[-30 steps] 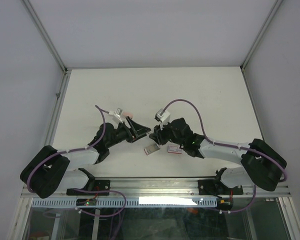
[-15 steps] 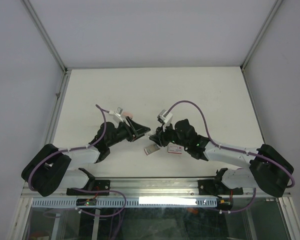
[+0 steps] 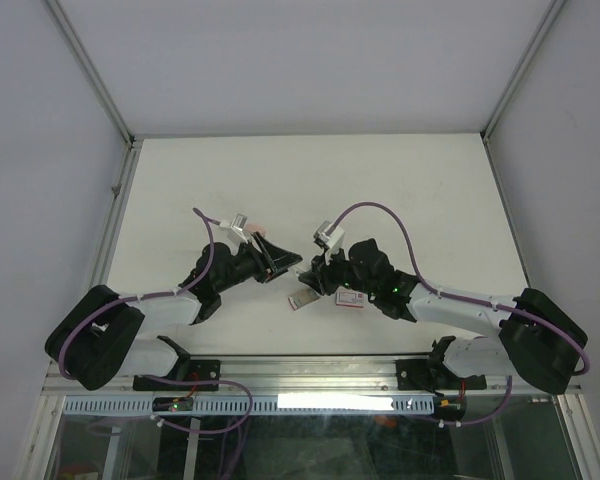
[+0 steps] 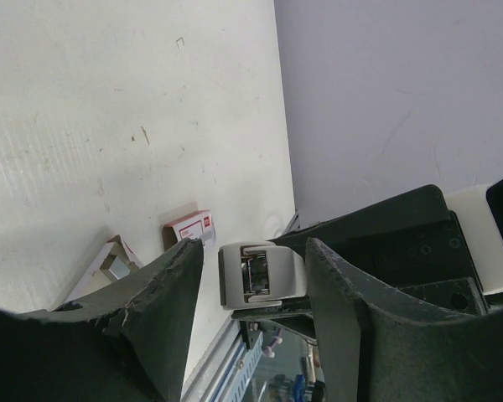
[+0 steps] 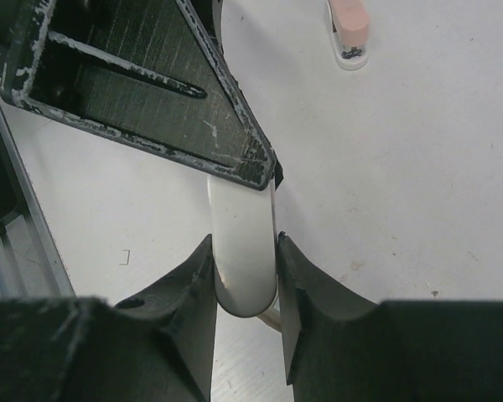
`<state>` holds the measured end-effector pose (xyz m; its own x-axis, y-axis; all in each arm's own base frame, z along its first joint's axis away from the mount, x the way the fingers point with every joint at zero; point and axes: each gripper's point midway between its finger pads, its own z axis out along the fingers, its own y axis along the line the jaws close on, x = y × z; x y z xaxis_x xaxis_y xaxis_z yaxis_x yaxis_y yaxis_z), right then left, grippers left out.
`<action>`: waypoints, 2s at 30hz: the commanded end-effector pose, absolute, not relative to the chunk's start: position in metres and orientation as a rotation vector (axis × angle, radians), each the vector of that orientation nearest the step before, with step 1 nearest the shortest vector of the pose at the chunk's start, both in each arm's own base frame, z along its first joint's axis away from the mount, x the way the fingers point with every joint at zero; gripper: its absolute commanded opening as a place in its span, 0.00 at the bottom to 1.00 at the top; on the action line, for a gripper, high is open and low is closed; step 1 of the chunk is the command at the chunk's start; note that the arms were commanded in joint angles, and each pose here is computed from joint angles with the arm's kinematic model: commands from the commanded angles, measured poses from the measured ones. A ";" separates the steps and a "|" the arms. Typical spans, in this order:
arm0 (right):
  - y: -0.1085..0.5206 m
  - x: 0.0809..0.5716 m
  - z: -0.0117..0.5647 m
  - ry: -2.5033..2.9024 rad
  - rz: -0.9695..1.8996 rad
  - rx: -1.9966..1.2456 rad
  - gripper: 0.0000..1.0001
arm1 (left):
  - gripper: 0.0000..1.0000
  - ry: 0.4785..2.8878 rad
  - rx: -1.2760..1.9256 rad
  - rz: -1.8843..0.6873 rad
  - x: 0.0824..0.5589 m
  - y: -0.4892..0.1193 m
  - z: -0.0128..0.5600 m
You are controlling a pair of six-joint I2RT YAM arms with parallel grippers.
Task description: Load the staples into the stapler
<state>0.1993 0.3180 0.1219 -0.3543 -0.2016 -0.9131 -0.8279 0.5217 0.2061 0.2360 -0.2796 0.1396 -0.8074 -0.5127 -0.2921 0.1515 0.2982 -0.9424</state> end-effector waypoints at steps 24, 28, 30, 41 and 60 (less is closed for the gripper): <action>0.326 0.216 0.142 1.802 0.823 -0.784 0.08 | 0.32 1.972 -0.254 -1.652 0.221 -0.293 0.158; 0.324 0.213 0.148 1.793 0.844 -0.772 0.52 | 0.22 1.943 -0.243 -1.663 0.221 -0.292 0.163; 0.322 0.210 0.154 1.786 0.859 -0.756 0.62 | 0.12 1.921 -0.226 -1.668 0.220 -0.292 0.168; 0.301 0.192 0.195 1.801 1.140 -0.568 0.84 | 0.02 1.788 -0.024 -1.669 0.207 -0.289 0.196; 0.325 0.150 0.212 1.848 1.666 -0.675 0.49 | 0.03 1.650 0.231 -1.699 0.179 -0.287 0.232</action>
